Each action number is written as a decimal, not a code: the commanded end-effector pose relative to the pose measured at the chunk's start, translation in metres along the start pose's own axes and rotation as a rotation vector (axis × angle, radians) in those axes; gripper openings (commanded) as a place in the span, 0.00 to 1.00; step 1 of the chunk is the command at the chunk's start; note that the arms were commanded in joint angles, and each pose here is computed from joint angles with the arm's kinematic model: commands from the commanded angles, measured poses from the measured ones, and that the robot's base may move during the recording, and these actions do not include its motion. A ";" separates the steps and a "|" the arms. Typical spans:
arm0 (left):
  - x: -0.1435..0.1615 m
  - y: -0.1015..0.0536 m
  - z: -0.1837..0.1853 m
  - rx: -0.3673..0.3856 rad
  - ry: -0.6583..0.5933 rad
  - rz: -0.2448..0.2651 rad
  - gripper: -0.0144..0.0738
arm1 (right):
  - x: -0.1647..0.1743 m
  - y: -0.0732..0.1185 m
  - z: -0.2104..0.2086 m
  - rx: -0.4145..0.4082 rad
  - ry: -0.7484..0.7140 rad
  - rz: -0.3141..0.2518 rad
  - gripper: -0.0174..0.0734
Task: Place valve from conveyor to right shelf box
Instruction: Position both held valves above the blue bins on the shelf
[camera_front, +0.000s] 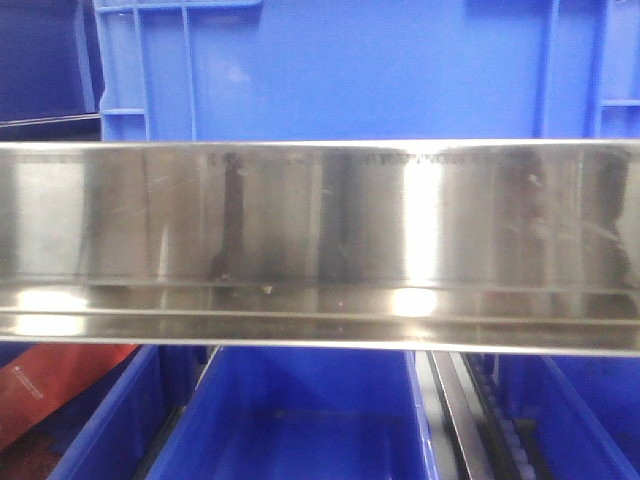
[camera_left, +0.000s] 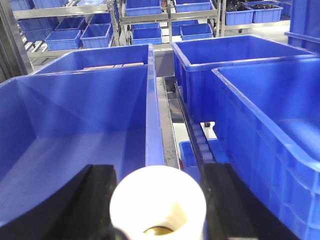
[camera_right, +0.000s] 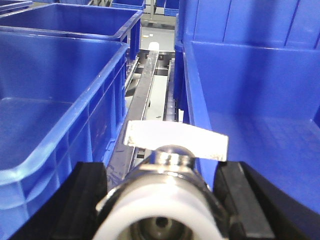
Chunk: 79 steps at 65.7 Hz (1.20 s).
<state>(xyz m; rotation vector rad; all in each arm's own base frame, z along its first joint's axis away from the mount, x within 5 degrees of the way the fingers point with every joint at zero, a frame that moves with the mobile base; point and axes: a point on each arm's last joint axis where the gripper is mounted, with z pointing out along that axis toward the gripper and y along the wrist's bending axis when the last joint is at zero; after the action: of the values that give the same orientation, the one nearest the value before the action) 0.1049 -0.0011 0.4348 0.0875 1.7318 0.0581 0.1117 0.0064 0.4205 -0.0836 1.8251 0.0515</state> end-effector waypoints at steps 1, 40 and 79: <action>-0.007 0.000 -0.003 -0.002 -0.065 -0.007 0.04 | -0.013 -0.001 -0.006 0.019 -0.106 -0.005 0.03; -0.007 0.000 -0.003 -0.002 -0.065 -0.007 0.04 | -0.013 -0.001 -0.006 0.019 -0.106 -0.005 0.03; -0.007 0.000 -0.003 -0.003 -0.070 -0.007 0.04 | -0.013 -0.001 -0.006 0.020 -0.108 -0.005 0.03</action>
<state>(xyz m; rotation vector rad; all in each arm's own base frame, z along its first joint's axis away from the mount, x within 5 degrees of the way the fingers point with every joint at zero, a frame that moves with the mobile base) 0.1049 -0.0011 0.4348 0.0875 1.7318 0.0581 0.1117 0.0064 0.4205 -0.0836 1.8251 0.0515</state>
